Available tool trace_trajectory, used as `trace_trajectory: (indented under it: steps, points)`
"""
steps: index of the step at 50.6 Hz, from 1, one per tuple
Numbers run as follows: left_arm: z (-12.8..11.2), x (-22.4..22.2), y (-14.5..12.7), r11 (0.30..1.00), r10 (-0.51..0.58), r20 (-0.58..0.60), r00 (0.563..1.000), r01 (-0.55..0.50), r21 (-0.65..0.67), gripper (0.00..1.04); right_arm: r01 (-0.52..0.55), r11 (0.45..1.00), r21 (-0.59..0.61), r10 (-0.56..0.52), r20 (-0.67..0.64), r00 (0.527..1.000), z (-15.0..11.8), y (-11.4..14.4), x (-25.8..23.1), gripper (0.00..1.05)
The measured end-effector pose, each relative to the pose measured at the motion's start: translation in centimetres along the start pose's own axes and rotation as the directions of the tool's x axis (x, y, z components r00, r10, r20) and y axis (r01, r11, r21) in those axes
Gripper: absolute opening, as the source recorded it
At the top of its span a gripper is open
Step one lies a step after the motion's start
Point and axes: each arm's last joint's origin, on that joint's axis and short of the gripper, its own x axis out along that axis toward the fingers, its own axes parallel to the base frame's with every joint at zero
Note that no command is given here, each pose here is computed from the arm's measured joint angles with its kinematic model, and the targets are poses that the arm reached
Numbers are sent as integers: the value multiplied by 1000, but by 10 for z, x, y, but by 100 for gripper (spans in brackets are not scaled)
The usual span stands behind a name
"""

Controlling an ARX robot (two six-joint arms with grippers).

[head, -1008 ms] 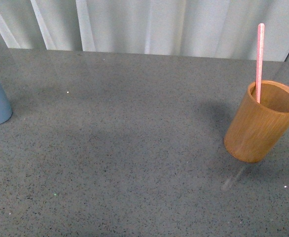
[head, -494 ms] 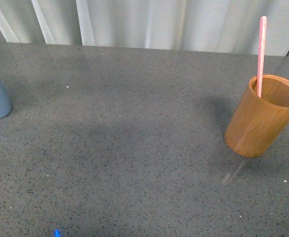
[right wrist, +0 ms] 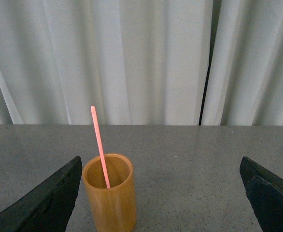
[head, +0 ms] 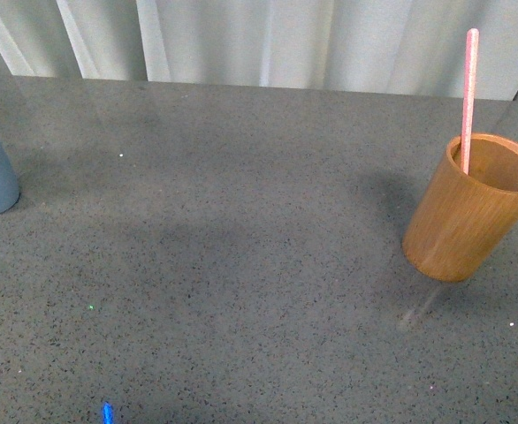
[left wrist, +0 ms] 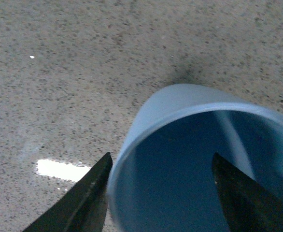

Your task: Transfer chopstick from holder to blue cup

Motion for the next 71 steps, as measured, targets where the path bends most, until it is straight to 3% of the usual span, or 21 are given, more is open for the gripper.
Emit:
trace_trajectory:
  steps: [5,16,31,40,46,55,64,71]
  points:
    - [0,-1,-8,1000,-19,-11,1000,19,24,46,0,1000,0,0,0,1000,0,0,0,95]
    - [0,-9,-21,997,-49,-27,998,51,63,3,0,1000,0,0,0,1000,0,0,0,95]
    - [12,-70,-24,986,-63,73,995,51,160,3,0,1000,0,0,0,1000,0,0,0,95]
    - [20,-124,-47,961,-145,159,977,101,259,3,0,1000,0,0,0,1000,0,0,0,95]
    - [12,-158,-93,896,-249,176,952,158,414,3,0,1000,0,0,0,1000,0,0,0,95]
    - [-16,-163,-176,758,-347,88,934,224,613,3,0,1000,0,0,0,1000,0,0,0,95]
    - [-34,-153,-222,692,-354,29,935,240,681,3,0,1000,0,0,0,1000,0,0,0,95]
    - [-42,-140,-241,676,-348,-3,937,254,691,3,0,1000,0,0,0,1000,0,0,0,95]
